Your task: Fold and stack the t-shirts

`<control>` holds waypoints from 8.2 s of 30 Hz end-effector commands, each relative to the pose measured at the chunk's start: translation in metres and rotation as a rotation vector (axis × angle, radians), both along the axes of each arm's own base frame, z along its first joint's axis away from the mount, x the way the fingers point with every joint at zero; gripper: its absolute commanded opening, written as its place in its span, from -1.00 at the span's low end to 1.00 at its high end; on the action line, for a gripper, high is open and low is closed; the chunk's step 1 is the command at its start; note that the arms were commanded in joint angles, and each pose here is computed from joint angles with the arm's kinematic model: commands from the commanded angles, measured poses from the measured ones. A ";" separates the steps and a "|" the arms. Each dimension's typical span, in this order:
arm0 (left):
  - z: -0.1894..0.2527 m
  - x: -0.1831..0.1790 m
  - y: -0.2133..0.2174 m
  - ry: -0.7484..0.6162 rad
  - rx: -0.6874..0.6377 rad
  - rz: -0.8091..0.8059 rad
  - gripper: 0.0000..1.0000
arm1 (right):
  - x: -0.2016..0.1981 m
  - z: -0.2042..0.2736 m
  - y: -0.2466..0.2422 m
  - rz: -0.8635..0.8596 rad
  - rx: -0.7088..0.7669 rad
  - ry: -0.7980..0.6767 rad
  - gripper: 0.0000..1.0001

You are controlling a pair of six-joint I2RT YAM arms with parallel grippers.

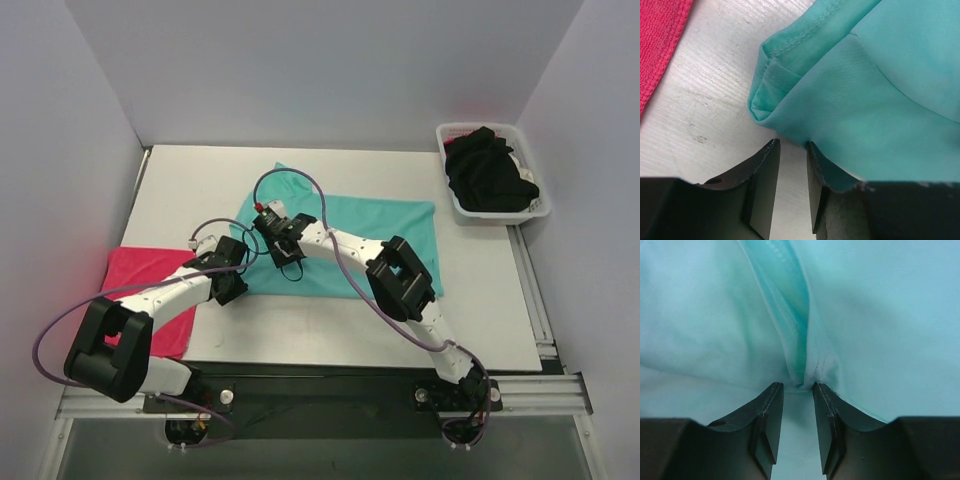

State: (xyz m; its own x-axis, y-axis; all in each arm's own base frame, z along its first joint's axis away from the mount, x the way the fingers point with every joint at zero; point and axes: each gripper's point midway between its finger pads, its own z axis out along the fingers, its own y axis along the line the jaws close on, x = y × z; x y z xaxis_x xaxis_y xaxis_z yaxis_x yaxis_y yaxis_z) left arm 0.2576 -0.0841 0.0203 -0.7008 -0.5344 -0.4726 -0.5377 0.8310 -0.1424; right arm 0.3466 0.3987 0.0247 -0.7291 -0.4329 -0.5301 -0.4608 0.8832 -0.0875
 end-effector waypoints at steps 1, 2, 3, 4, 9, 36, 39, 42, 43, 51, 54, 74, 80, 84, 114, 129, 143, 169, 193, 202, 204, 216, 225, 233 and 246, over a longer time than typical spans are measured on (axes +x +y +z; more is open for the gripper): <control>0.000 -0.006 0.002 0.010 -0.006 0.013 -0.22 | 0.030 0.013 -0.024 -0.090 -0.026 -0.056 -0.37; -0.001 -0.008 0.002 0.017 -0.005 0.013 -0.22 | 0.037 0.014 -0.030 -0.109 -0.026 -0.061 -0.36; -0.002 -0.008 0.002 0.020 -0.008 0.012 -0.22 | 0.041 0.017 -0.034 -0.120 -0.025 -0.069 -0.37; -0.002 -0.008 0.002 0.022 -0.008 0.012 -0.22 | 0.046 0.019 -0.035 -0.125 -0.020 -0.075 -0.37; -0.006 -0.010 0.002 0.034 -0.006 0.011 -0.22 | 0.074 0.027 -0.054 -0.184 -0.021 -0.107 -0.37; 0.043 0.082 -0.041 -0.207 -0.050 -0.176 -0.16 | -0.057 0.026 -0.310 -0.673 -0.173 0.022 -0.10; 0.026 0.088 -0.042 -0.177 -0.041 -0.172 -0.17 | -0.067 0.011 -0.319 -0.690 -0.188 0.054 -0.10; 0.012 0.085 -0.038 -0.140 -0.017 -0.157 -0.17 | -0.071 0.000 -0.324 -0.712 -0.179 0.086 -0.10; 0.010 0.084 -0.035 -0.132 -0.004 -0.144 -0.17 | -0.073 -0.004 -0.324 -0.718 -0.175 0.101 -0.10; -0.003 0.052 -0.007 -0.041 0.087 -0.083 -0.17 | -0.100 -0.030 -0.326 -0.796 -0.092 0.267 -0.12; -0.006 0.043 -0.004 -0.024 0.087 -0.073 -0.17 | -0.109 -0.034 -0.323 -0.826 -0.054 0.330 -0.14; 0.002 -0.022 0.021 0.019 0.064 0.006 -0.17 | -0.193 -0.029 -0.339 -1.007 -0.059 0.481 -0.21; 0.025 -0.023 0.019 -0.066 0.023 -0.012 -0.17 | -0.196 -0.020 -0.344 -0.992 -0.051 0.410 -0.23; 0.061 0.003 0.004 -0.203 -0.034 -0.069 -0.15 | -0.180 0.007 -0.339 -0.954 -0.010 0.292 -0.19; 0.032 0.299 -0.057 -0.285 0.169 -0.353 -0.24 | -0.028 0.082 -0.292 -0.805 0.015 0.009 -0.17; -0.011 0.252 0.018 0.025 0.387 -0.120 -0.23 | -0.025 0.058 -0.281 -0.798 0.009 0.087 -0.25; 0.045 0.252 0.000 -0.160 0.215 -0.100 -0.23 | 0.062 0.065 -0.177 -0.560 0.169 0.118 -0.28; 0.051 0.289 -0.023 -0.213 -0.026 -0.184 -0.22 | 0.154 0.078 0.038 0.007 0.844 0.137 -0.25; 0.000 0.256 -0.002 0.039 0.011 -0.125 -0.22 | 0.213 0.009 -0.029 -0.305 0.759 0.129 -0.12; -0.006 0.251 0.003 0.066 0.031 -0.116 -0.22 | 0.213 -0.002 -0.047 -0.370 0.696 0.135 -0.11; -0.005 0.256 0.002 0.037 0.027 -0.117 -0.22 | 0.212 0.001 -0.047 -0.360 0.701 0.138 -0.11; 0.078 0.343 -0.026 -0.366 -0.042 -0.227 -0.12 | 0.198 0.078 -0.034 -0.166 0.717 -0.006 -0.14; 0.071 0.376 -0.056 -0.387 -0.099 -0.353 -0.10 | 0.163 0.105 -0.050 -0.161 0.618 -0.022 -0.13; 0.042 0.375 -0.075 -0.323 -0.049 -0.425 -0.09 | 0.121 0.102 -0.072 -0.172 0.523 0.006 -0.17; 0.017 0.367 -0.075 -0.222 0.024 -0.411 -0.08 | 0.093 0.080 -0.097 -0.236 0.460 0.052 -0.30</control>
State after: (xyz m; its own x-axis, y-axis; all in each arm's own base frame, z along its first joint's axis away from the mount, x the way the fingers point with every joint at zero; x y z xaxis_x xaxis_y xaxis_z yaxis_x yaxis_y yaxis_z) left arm 0.6246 -0.1653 0.0364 -0.7274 -0.2469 -0.6403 -0.1049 0.9621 -0.2518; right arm 0.4391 0.3069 0.0673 -0.8432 -0.0108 -0.5374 -0.2348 0.9068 0.3502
